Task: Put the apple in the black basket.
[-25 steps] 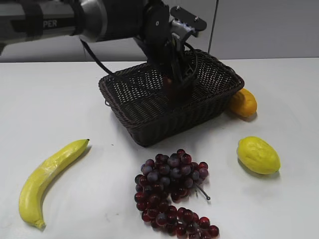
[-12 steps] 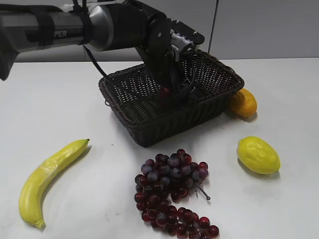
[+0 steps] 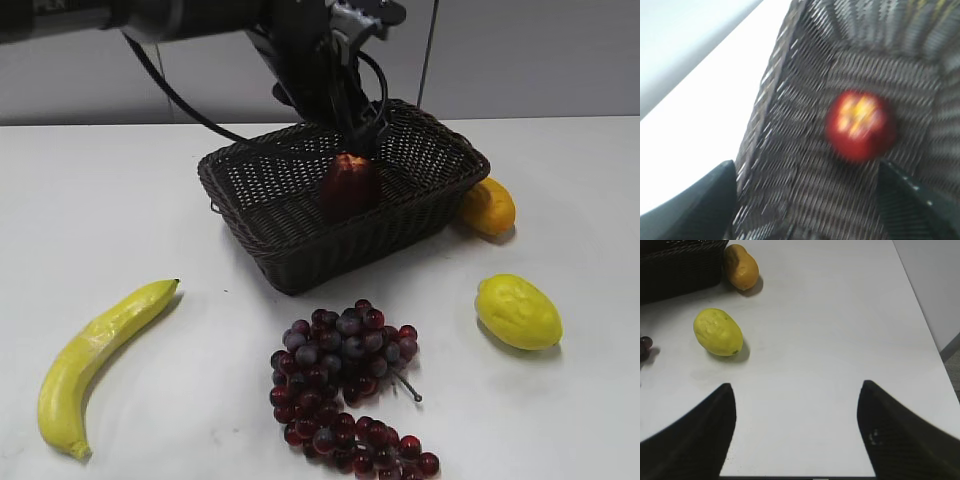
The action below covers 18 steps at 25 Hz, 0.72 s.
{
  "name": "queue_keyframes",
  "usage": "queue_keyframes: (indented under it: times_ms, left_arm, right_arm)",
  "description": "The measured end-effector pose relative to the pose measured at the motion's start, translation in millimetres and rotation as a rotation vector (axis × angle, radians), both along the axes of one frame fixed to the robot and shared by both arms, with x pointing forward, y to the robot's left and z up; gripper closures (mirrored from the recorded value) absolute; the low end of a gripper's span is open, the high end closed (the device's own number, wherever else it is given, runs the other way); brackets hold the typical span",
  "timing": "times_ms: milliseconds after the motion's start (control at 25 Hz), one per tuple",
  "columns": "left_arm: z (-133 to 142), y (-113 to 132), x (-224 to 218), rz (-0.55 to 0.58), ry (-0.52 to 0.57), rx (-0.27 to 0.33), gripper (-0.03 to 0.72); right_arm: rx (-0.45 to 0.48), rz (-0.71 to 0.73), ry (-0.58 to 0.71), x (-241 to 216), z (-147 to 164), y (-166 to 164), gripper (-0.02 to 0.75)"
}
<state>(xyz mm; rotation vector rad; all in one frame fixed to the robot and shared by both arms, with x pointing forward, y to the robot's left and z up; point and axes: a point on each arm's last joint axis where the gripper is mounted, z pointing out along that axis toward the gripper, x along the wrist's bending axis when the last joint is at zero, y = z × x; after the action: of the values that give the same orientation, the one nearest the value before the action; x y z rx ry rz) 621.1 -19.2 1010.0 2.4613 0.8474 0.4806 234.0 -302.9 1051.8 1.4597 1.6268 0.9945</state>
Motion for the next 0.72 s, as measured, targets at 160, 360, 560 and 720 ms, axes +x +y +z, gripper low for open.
queue_keyframes:
  times_ms: [160, 360, 560, 720]
  left_arm:
    - [29.1, 17.2, -2.6, 0.021, -0.019, 0.02, 0.024]
    - [39.3, 56.0, 2.5, 0.112, 0.078, 0.115, 0.051]
    - [33.3, 113.0, 19.2, 0.27, 0.231, 0.205, 0.083]
    - [33.0, 160.9, 39.3, 0.414, 0.259, 0.182, 0.102]
  right_arm:
    - [0.0, 0.0, 0.0, 0.0, 0.0, 0.0, 0.164]
    - [0.0, 0.0, 0.0, 0.0, 0.0, 0.0, 0.164]
    - [0.0, 0.0, 0.0, 0.0, 0.0, 0.0, 0.164]
    - [0.0, 0.0, 0.0, 0.0, 0.0, 0.0, 0.164]
